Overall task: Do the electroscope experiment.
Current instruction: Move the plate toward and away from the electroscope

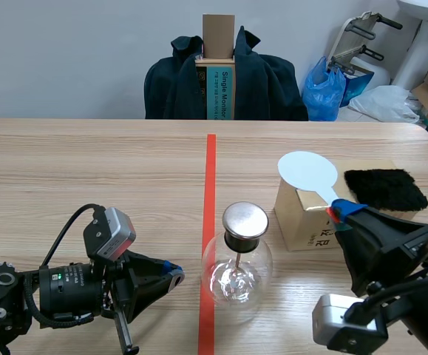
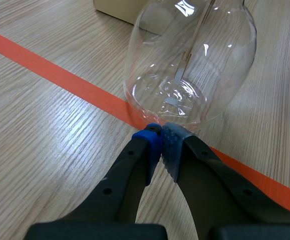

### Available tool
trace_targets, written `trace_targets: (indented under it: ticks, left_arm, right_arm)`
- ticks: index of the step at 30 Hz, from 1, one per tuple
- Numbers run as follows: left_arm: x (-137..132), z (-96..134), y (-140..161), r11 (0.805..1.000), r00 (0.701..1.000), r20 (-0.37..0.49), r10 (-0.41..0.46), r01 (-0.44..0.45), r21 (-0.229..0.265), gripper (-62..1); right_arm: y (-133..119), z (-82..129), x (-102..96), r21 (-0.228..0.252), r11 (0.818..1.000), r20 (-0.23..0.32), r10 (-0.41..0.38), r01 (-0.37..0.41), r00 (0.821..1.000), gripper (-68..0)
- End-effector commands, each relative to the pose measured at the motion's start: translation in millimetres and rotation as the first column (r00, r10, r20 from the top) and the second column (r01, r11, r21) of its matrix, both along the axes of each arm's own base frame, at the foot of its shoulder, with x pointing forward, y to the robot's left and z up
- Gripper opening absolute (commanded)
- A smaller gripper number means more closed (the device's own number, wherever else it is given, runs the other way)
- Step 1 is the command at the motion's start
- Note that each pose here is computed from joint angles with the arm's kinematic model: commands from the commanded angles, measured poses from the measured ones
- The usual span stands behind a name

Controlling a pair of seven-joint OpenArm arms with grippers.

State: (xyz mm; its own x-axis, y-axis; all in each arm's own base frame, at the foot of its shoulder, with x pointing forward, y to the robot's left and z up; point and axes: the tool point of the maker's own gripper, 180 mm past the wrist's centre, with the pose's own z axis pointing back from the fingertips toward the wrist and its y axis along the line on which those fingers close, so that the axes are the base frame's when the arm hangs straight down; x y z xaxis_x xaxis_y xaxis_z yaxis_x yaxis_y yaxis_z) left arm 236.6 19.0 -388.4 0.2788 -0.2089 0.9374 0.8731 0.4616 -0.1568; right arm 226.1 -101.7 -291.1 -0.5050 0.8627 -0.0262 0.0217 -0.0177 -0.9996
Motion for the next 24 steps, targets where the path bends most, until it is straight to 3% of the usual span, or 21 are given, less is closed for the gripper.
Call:
trace_targets:
  ticks: [1, 5, 12, 24]
  left_arm:
    - [6, 13, -4, 0.999, 1.000, 0.029, 0.007, -0.006, -0.043, -58.8]
    - [6, 13, -4, 0.999, 1.000, 0.029, 0.007, -0.006, -0.043, -58.8]
    - [6, 13, -4, 0.999, 1.000, 0.029, 0.007, -0.006, -0.043, -58.8]
    - [6, 13, -4, 0.999, 1.000, 0.029, 0.007, -0.006, -0.043, -58.8]
  right_arm:
    - [-5, 8, 3.3, -0.006, 1.000, 0.030, -0.010, 0.010, 0.999, -66.7]
    - [-3, 8, 2.2, -0.008, 1.000, 0.030, 0.002, -0.002, 1.000, -66.7]
    - [12, 7, -7.6, -0.014, 0.995, 0.026, 0.102, -0.102, 0.994, -66.7]
    - [37, 2, -29.7, -0.037, 0.958, 0.011, 0.285, -0.284, 0.958, -66.7]
